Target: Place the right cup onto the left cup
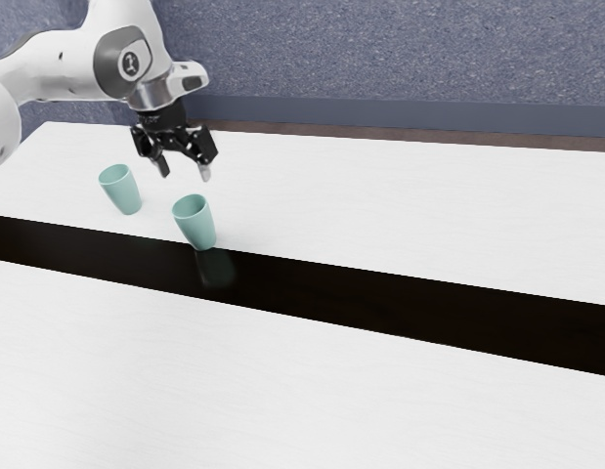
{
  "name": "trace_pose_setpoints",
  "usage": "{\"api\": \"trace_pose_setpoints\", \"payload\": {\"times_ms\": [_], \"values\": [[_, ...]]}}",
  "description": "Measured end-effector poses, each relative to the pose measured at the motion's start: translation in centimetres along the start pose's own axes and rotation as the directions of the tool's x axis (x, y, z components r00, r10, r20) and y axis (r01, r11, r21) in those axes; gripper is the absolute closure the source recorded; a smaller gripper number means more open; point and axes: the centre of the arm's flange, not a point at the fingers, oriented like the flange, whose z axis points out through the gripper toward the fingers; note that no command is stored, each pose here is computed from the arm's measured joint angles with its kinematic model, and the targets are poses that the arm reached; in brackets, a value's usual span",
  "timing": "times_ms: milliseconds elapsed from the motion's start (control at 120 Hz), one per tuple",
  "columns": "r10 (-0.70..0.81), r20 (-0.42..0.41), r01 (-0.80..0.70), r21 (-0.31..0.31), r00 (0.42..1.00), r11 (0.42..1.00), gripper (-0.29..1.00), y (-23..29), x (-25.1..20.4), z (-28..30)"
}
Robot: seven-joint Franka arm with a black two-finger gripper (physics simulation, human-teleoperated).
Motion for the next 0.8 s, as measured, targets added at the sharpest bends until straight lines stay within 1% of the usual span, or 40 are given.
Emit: {"api": "trace_pose_setpoints", "payload": {"times_ms": [92, 225, 417, 608, 800], "values": [[-0.066, -0.009, 0.066, -0.004, 0.998, 0.998, 0.02, -0.7, 0.2, 2.4], [-0.153, -0.04, 0.155, 0.032, 0.987, 0.987, 0.02, -3.0, 2.2, 5.4], [-0.209, -0.102, 0.215, 0.061, 0.973, 0.975, 0.02, -3.4, 5.3, 7.1], [-0.275, -0.091, 0.28, 0.05, 0.957, 0.959, 0.02, -4.1, 6.6, 10.6], [-0.314, -0.091, 0.318, 0.034, 0.945, 0.947, 0.02, -3.9, 7.3, 12.7]]}}
